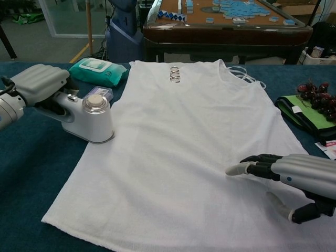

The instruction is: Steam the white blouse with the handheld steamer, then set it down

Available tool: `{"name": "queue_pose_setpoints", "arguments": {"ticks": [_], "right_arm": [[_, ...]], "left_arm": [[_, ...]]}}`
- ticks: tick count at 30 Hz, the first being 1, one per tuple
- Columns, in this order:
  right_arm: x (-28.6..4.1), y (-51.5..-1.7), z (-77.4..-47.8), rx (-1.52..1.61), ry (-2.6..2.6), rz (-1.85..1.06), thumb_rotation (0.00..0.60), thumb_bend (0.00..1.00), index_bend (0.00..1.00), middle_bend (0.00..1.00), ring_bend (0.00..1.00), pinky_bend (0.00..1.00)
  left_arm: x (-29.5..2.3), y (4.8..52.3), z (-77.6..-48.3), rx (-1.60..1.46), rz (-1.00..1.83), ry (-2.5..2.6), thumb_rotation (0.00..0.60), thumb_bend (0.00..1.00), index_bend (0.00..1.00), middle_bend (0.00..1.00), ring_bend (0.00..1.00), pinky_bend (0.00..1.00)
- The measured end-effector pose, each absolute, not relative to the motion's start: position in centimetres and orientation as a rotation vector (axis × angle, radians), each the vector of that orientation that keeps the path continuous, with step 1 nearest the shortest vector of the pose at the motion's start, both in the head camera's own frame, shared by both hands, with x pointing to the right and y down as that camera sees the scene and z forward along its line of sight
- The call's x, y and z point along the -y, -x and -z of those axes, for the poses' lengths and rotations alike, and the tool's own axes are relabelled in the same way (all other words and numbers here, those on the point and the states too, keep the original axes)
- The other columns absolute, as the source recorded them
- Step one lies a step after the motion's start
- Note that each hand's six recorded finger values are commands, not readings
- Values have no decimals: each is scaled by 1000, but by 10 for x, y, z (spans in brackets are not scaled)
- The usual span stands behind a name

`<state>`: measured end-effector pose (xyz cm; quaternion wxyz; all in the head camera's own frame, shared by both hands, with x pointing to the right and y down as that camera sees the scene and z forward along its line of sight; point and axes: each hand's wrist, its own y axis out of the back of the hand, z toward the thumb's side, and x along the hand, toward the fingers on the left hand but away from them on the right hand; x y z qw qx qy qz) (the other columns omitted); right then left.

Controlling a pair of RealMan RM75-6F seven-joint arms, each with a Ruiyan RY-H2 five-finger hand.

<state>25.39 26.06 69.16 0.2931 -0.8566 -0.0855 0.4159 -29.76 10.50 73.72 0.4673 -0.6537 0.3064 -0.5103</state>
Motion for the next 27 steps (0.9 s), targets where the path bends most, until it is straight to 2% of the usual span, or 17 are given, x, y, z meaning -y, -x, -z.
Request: {"name": "queue_pose_setpoints", "arguments": {"ticks": [11,16,22,25,27], "right_arm": [[-246,-254,-670,297,2255,-1055,528,743,11,119,0,15],[-228,-252,-648,370,2240,-1004,530,739,11,119,0,15],[-199,-251,-613,469,2188,-937,518,729,11,119,0,15],[-183,-253,-596,514,2138,-912,510,725,11,119,0,15],[-175,-255,-586,542,2102,-904,509,725,11,119,0,15]], "left_arm": [[-103,350,-717,-961,1345,1635,600,246,846,694,578,561],[-112,372,-718,-1031,1411,1659,600,246,846,692,578,560],[-124,377,-724,-1038,1440,1685,600,246,833,681,569,560],[-128,375,-727,-1025,1440,1688,600,246,796,664,556,560],[-129,374,-729,-1013,1440,1685,600,246,726,637,540,552]]}}
